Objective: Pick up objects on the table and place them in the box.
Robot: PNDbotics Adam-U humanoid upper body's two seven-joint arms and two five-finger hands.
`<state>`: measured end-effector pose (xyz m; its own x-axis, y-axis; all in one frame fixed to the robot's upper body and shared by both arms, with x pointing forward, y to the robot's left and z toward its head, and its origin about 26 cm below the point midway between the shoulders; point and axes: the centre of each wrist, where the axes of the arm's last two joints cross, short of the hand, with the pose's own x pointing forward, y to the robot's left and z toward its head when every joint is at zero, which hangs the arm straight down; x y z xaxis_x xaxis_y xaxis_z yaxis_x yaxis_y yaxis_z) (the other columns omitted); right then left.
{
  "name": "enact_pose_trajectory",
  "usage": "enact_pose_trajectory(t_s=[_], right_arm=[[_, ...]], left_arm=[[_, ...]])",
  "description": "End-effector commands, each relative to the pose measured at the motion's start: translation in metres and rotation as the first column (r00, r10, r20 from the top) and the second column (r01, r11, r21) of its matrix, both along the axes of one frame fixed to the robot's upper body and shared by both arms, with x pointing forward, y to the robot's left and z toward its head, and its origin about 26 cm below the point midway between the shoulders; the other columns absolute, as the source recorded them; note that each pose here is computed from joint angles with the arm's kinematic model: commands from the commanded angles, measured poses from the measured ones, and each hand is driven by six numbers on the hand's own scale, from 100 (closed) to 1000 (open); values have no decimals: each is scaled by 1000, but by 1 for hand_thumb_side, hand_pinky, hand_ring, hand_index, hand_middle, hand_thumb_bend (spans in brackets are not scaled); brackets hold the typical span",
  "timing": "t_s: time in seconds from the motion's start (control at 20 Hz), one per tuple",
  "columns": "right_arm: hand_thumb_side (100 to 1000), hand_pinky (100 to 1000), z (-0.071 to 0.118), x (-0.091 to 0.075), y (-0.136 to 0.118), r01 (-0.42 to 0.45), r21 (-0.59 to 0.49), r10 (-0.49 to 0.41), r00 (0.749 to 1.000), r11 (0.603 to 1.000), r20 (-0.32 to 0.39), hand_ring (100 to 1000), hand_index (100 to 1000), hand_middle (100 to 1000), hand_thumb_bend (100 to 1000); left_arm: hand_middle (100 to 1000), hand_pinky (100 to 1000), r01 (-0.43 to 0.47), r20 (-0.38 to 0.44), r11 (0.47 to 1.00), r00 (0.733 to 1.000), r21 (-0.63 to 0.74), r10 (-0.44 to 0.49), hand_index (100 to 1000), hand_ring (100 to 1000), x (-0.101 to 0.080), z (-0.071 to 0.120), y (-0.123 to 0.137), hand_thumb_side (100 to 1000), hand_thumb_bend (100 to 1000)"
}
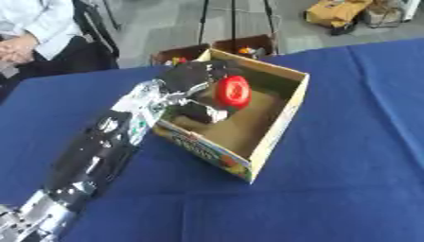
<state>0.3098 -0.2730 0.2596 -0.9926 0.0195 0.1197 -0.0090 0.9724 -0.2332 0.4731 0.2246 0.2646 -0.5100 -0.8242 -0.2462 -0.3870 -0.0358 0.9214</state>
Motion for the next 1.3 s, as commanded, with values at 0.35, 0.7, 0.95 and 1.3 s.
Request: enact_pose_trajectory(t_s=[0.35, 0.7, 0.95, 1.3], right_arm=[[859, 854, 3, -3, -3, 1, 3, -1, 1000, 1000, 7, 893, 830, 631, 100], [848, 849, 2, -5, -12, 42, 12, -42, 999, 999, 6, 888, 828, 633, 100], [844, 845, 2, -6, -18, 69, 35, -69, 998, 997, 12, 884, 826, 636, 100], [824, 835, 2, -8, -26, 97, 62, -99, 995, 993, 25, 872, 820, 641, 100]], left_arm=[[942, 649, 73, 205, 984, 978, -159, -39, 1000, 875, -19, 32, 6, 912, 532], [736, 512, 422, 300, 694, 906, -584, -298, 950, 747, -107, 84, 12, 895, 177], [702, 538, 612, 529, 91, 741, -786, -413, 924, 740, -168, 97, 35, 783, 172], [723, 668, 732, 721, -103, 621, -674, -307, 949, 769, -183, 88, 78, 954, 404]])
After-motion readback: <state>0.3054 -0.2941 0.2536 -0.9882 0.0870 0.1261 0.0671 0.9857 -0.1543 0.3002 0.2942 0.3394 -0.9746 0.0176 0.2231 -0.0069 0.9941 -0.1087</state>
